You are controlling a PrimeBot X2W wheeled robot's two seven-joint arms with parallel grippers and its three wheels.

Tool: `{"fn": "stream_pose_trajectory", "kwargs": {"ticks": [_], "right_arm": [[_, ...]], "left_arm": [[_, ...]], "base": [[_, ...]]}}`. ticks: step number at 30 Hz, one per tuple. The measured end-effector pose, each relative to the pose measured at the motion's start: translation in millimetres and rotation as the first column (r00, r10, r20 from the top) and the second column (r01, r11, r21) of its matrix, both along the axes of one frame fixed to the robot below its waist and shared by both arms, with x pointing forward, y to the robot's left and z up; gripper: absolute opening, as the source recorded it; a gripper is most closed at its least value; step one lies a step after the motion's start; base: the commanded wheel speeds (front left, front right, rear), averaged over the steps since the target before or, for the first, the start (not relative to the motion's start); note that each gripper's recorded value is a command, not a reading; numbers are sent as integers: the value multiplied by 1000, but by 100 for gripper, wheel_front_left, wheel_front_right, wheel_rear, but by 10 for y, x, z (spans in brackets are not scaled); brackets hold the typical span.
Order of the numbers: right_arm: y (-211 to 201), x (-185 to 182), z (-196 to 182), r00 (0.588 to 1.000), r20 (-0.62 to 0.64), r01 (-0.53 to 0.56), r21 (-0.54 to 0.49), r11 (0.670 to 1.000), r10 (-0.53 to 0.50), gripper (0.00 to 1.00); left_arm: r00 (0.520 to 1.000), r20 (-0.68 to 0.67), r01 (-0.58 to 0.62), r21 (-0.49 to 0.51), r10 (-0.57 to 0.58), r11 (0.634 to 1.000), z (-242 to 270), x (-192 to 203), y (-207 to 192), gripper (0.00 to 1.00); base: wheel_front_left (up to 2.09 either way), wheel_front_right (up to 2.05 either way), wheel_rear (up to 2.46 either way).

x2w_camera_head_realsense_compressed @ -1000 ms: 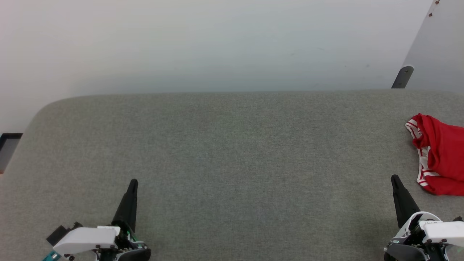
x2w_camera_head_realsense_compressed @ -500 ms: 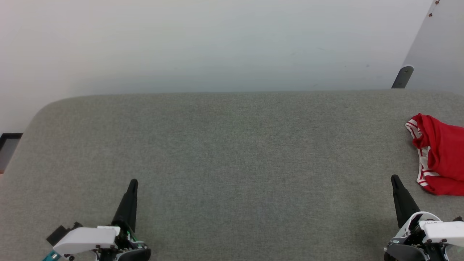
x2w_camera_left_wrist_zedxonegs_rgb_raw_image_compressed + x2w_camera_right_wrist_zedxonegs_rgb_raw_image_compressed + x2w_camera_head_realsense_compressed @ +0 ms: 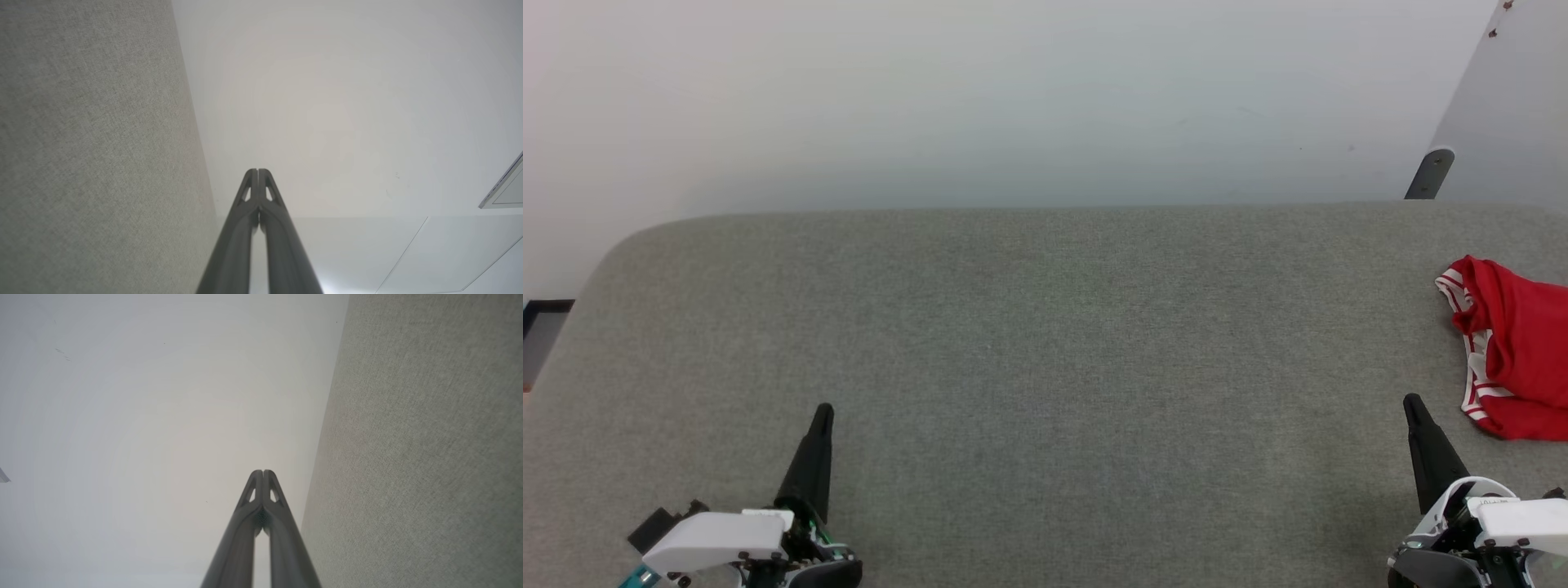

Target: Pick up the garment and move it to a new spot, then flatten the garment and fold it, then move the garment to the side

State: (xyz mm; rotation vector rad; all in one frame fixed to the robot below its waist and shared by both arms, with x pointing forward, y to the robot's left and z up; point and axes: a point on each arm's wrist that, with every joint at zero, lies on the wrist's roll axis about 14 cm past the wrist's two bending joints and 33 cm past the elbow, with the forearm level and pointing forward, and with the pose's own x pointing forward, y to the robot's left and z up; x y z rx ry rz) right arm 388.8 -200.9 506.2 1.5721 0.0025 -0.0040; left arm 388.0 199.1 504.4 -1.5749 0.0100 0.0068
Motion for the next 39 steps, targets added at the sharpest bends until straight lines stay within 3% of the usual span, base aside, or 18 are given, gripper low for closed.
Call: {"fn": "stream_pose_trajectory", "kwargs": {"ticks": [39], "right_arm": [[0, 0, 0, 1000, 0, 0, 0, 1000, 0, 0]], "left_arm": [[1000, 0, 0, 0, 0, 1000, 0, 0, 0, 0]], "base": [[0, 0, 0]]}}
